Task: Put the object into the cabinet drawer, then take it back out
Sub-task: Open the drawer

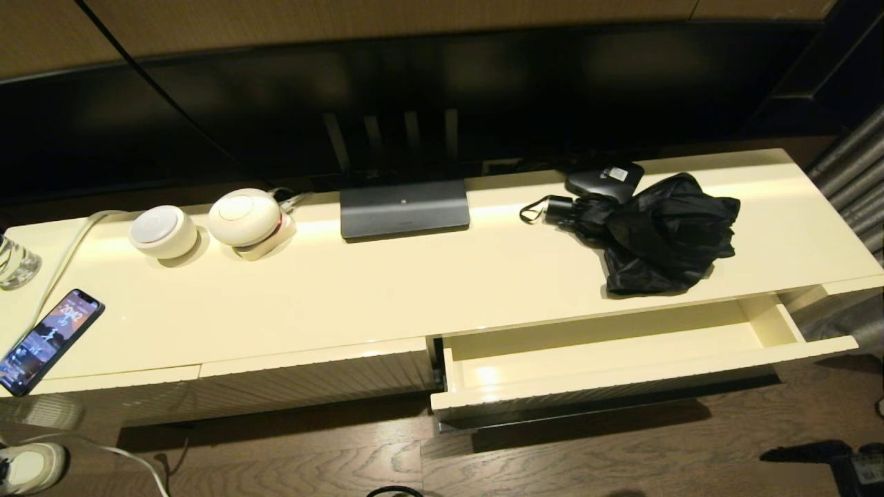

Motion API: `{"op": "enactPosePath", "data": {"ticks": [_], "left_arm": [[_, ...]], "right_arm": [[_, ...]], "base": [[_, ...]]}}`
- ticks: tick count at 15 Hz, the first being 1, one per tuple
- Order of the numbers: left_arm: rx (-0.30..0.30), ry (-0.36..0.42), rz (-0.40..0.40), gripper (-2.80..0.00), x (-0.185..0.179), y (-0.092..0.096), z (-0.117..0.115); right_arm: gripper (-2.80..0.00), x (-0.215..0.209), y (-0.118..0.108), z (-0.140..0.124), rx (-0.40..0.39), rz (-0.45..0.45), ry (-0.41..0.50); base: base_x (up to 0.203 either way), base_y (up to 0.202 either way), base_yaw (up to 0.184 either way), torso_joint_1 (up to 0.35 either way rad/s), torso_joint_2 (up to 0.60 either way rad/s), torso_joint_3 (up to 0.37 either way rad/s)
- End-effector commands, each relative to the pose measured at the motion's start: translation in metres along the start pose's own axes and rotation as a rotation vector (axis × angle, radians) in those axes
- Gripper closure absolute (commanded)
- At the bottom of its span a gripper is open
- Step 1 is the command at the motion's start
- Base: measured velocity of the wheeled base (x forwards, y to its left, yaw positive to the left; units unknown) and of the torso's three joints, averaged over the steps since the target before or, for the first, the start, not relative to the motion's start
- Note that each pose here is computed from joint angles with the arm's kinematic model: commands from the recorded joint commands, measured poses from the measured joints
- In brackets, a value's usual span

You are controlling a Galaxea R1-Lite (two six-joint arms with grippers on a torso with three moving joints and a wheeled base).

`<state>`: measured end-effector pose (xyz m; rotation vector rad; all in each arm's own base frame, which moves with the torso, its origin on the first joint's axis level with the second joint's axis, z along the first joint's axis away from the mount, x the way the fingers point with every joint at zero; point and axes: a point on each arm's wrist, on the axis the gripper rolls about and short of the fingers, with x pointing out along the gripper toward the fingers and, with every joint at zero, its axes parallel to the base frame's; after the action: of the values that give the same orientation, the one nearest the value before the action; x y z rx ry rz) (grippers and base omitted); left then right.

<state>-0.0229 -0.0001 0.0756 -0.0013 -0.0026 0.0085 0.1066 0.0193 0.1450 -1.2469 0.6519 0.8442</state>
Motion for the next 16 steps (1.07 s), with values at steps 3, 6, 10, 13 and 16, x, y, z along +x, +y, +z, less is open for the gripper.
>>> {"op": "enactPosePath", "data": {"ticks": [3,6,10,13,16], "left_arm": [[0.0,0.006,0.001,0.0,0.0,0.0,-0.001],[0.0,0.004,0.001,0.0,0.0,0.0,-0.001],[0.0,0.004,0.001,0.0,0.0,0.0,-0.001],[0.0,0.004,0.001,0.0,0.0,0.0,-0.001],[0.0,0.004,0.001,0.0,0.0,0.0,-0.001]], "right_arm": [[-2.8,-0.039,-0.01,0.009,0.447,0.108,-0.026],[-2.8,-0.025,-0.046,0.019,0.672,0.167,-0.016],[0.0,-0.016,-0.067,0.038,0.808,0.218,-0.04],[0.0,-0.003,-0.09,0.047,0.899,0.234,-0.023],[0.0,0.01,-0.11,0.053,1.018,0.238,-0.008]], "base": [[0.0,0.0,0.0,0.0,0.0,0.0],[0.0,0.0,0.0,0.0,0.0,0.0],[0.0,0.0,0.0,0.0,0.0,0.0],[0.0,0.0,0.0,0.0,0.0,0.0],[0.0,0.0,0.0,0.0,0.0,0.0]]}}
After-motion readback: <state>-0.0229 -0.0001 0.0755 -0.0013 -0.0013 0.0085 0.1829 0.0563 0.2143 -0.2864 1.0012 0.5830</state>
